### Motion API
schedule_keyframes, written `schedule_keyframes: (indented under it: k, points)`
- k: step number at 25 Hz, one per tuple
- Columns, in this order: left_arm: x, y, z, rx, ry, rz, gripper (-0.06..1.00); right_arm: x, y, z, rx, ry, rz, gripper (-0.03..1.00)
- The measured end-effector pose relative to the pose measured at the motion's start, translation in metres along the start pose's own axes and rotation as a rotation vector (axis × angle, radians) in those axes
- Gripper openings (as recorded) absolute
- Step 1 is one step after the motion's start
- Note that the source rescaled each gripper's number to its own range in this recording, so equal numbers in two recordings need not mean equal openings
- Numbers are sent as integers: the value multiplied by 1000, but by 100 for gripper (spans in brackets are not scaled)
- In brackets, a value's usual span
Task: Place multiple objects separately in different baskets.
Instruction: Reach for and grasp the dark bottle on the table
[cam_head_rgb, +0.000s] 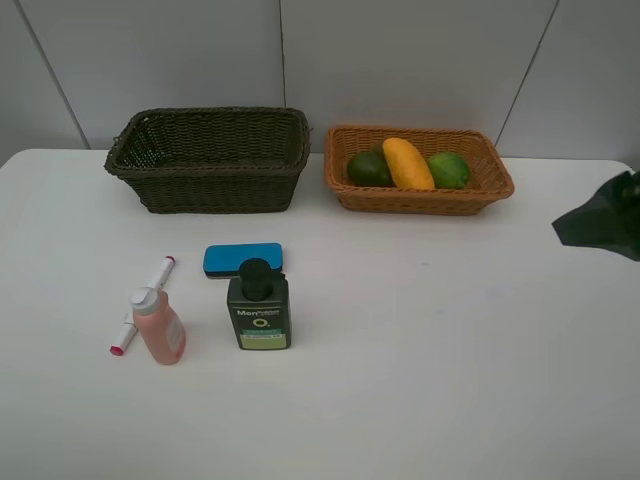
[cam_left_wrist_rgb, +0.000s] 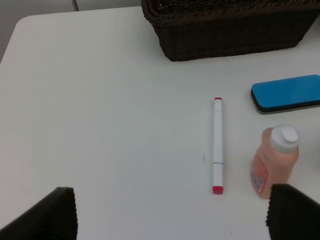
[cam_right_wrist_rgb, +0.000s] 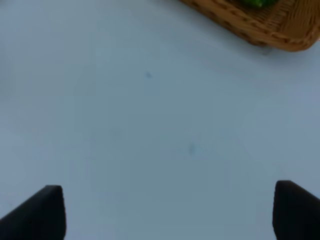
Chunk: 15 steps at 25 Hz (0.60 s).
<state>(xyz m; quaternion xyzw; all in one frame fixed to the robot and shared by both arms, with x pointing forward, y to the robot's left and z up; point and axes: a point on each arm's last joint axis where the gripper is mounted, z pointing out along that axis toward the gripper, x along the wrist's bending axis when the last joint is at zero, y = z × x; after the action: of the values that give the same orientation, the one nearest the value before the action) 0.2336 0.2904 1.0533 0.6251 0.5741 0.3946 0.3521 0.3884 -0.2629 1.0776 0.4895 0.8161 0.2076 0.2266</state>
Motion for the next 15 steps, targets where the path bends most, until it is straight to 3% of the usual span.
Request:
schedule_keyframes:
  k: [15]
  points:
    - [0, 0, 0, 0, 0, 0, 100, 12, -84, -48, -48, -95, 109, 99]
